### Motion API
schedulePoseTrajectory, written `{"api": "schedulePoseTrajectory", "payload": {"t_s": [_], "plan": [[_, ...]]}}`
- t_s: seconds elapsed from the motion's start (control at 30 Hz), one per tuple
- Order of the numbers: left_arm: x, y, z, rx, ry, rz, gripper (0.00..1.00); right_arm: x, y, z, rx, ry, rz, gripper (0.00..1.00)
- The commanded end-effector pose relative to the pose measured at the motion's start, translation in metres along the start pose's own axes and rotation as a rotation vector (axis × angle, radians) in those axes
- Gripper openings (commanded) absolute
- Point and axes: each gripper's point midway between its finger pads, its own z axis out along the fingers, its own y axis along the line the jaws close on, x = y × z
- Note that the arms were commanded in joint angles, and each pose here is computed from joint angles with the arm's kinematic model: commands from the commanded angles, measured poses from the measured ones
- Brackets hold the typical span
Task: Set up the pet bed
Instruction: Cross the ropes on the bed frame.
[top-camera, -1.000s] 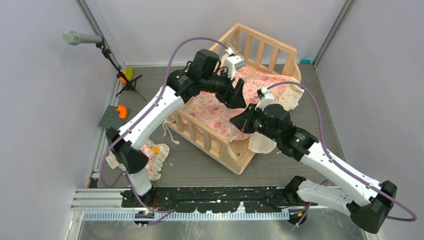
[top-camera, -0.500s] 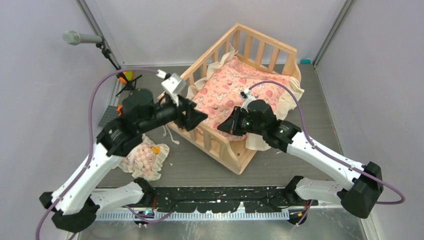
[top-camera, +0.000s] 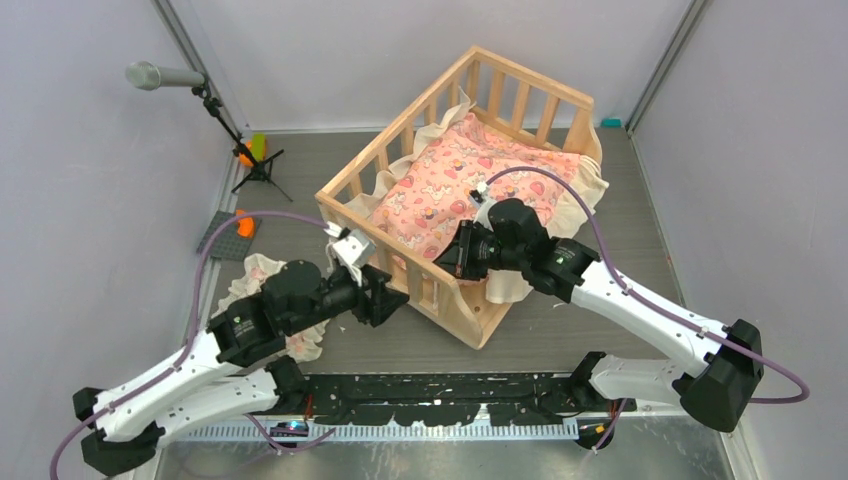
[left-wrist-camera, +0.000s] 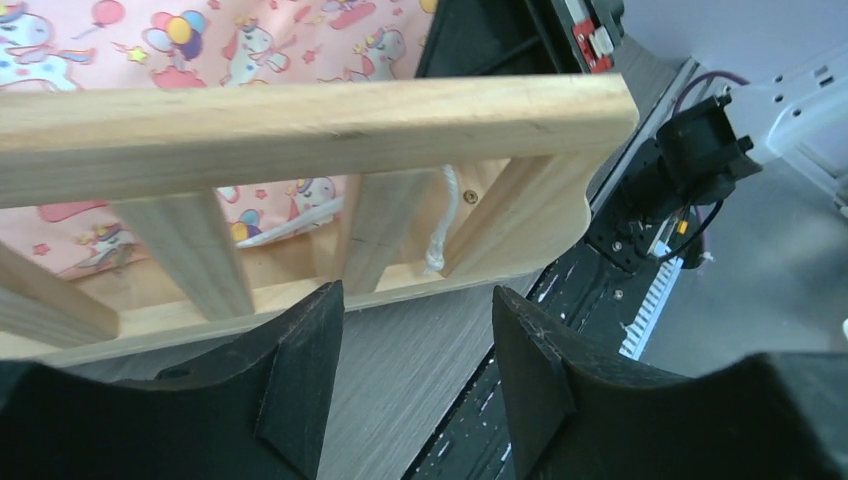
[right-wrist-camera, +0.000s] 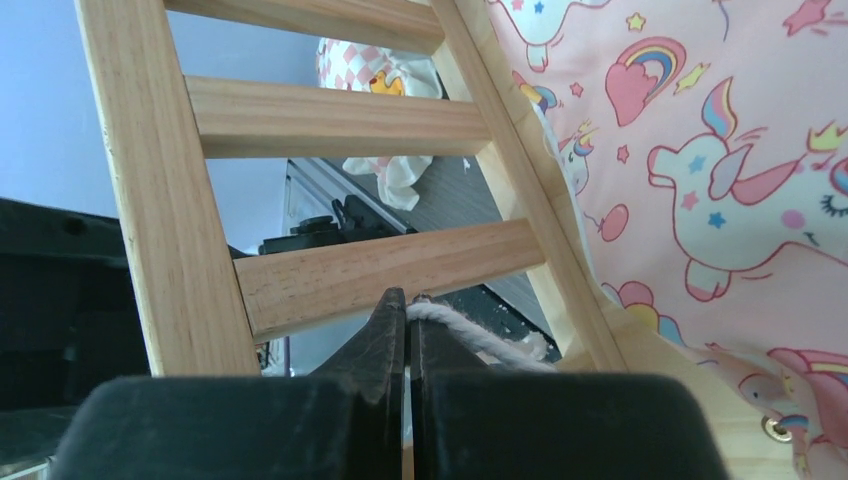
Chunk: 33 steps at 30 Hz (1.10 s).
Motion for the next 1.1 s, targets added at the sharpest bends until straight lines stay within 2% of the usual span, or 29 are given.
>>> {"api": "schedulePoseTrajectory", "payload": {"t_s": [0.0, 0.23, 0.53, 0.8, 1.07], "plan": [[-0.026, -0.011, 0.009, -0.024, -0.174, 0.036, 0.57, 0.006, 0.016, -0.005, -0.038, 0.042, 0.043, 0.0], [-0.016, -0.028, 0.022, -0.084, -0.267, 0.112, 0.6, 0.007, 0.017, -0.006, -0.035, 0.052, 0.066, 0.0], [-0.007, -0.03, 0.043, -0.184, -0.318, 0.139, 0.54, 0.01, 0.021, -0.007, -0.056, 0.071, 0.09, 0.0], [0.012, -0.02, 0.053, -0.232, -0.313, 0.153, 0.52, 0.012, 0.026, -0.005, -0.075, 0.091, 0.096, 0.0], [0.026, -0.019, 0.051, -0.192, -0.307, 0.135, 0.42, 0.013, 0.03, -0.004, -0.094, 0.106, 0.109, 0.0]]}}
